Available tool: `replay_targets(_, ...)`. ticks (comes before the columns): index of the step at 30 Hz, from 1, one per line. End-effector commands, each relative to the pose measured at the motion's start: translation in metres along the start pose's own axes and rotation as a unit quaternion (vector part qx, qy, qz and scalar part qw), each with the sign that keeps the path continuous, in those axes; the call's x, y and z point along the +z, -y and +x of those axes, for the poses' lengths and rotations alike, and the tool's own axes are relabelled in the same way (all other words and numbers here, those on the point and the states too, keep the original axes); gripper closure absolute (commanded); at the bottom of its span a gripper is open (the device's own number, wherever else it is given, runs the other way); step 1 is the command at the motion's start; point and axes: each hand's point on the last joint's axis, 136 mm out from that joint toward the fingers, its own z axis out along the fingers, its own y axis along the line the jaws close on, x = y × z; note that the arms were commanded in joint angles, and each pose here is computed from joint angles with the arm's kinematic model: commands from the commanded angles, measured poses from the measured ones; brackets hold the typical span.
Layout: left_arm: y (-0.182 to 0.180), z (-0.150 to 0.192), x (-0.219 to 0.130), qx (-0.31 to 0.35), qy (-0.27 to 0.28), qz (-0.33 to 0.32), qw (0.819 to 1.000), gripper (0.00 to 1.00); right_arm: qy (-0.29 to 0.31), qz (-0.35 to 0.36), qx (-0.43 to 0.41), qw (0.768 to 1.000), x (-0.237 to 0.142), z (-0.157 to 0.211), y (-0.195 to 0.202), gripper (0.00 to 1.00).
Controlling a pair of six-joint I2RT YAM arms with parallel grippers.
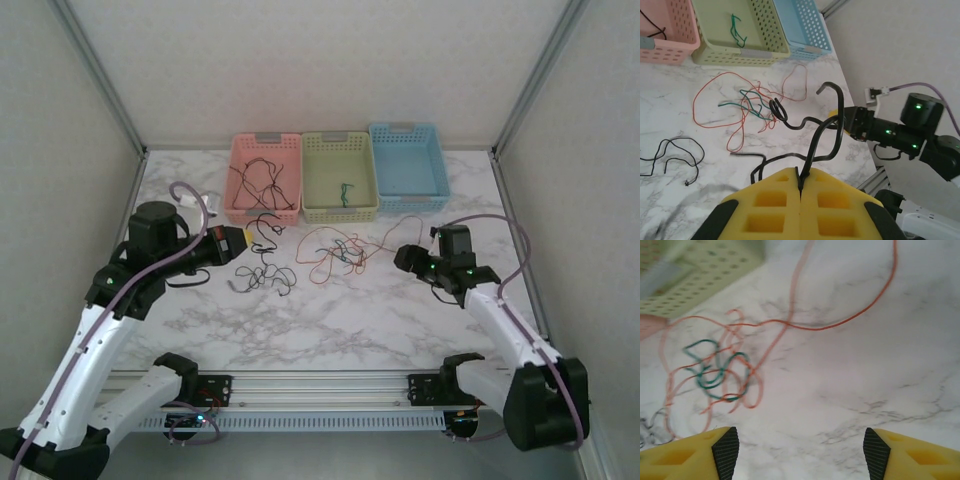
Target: Untangle the cables
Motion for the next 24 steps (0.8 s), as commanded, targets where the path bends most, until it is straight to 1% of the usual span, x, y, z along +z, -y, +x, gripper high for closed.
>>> replay_targets(1, 0.006, -0.006, -0.001, 0.005, 0.007, 0.011, 1.0, 1.0, 0.005, -0.089, -0.057, 0.994, -0.019, -0.005, -0.052, 0.31)
replay_targets(3, 0.005, -0.005, 0.0, 0.005, 0.006, 0.009, 1.0, 1.0, -0.006, -0.152, -0.082, 0.985, -0.023, -0.001, -0.083, 0.31)
replay_targets(4, 0.004, -0.005, 0.0, 0.005, 0.005, 0.007, 1.0, 1.0, -0.011, -0.169, -0.091, 0.981, -0.024, 0.001, -0.095, 0.31)
replay_targets(6, 0.003, -0.004, 0.0, 0.006, 0.001, 0.004, 1.0, 1.0, -0.024, -0.186, -0.115, 0.976, -0.023, 0.006, -0.113, 0.33)
replay_targets(7, 0.003, -0.004, 0.0, 0.005, 0.0, 0.004, 1.0, 1.0, -0.032, -0.194, -0.133, 0.971, -0.023, 0.008, -0.123, 0.37)
replay_targets(8, 0.003, -0.003, 0.0, 0.005, 0.0, 0.003, 1.0, 1.0, -0.042, -0.199, -0.146, 0.968, -0.021, 0.012, -0.131, 0.42)
replay_targets(9, 0.003, -0.003, 0.0, 0.005, -0.001, 0.003, 1.0, 1.0, -0.049, -0.205, -0.158, 0.965, -0.02, 0.015, -0.138, 0.45)
replay_targets(11, 0.004, -0.003, -0.001, 0.004, -0.002, 0.006, 1.0, 1.0, -0.053, -0.239, -0.188, 0.951, -0.02, 0.023, -0.159, 0.46)
replay_targets(12, 0.005, -0.003, -0.001, 0.003, -0.002, 0.008, 1.0, 1.0, -0.047, -0.259, -0.206, 0.942, -0.021, 0.028, -0.171, 0.44)
replay_targets(14, 0.006, -0.004, -0.001, 0.0, -0.001, 0.011, 1.0, 1.0, -0.023, -0.301, -0.246, 0.921, -0.025, 0.035, -0.194, 0.37)
replay_targets(17, 0.009, -0.004, -0.001, -0.001, -0.002, 0.016, 1.0, 1.0, 0.026, -0.357, -0.318, 0.878, -0.033, 0.046, -0.223, 0.3)
replay_targets(20, 0.013, -0.004, -0.002, -0.002, -0.005, 0.023, 1.0, 1.0, 0.066, -0.388, -0.385, 0.835, -0.033, 0.053, -0.242, 0.24)
replay_targets(21, 0.014, -0.004, -0.002, -0.002, -0.007, 0.024, 1.0, 1.0, 0.071, -0.398, -0.413, 0.816, -0.033, 0.061, -0.251, 0.21)
replay_targets(24, 0.018, -0.005, -0.006, 0.001, -0.007, 0.026, 1.0, 1.0, 0.076, -0.413, -0.472, 0.775, -0.025, 0.073, -0.266, 0.2)
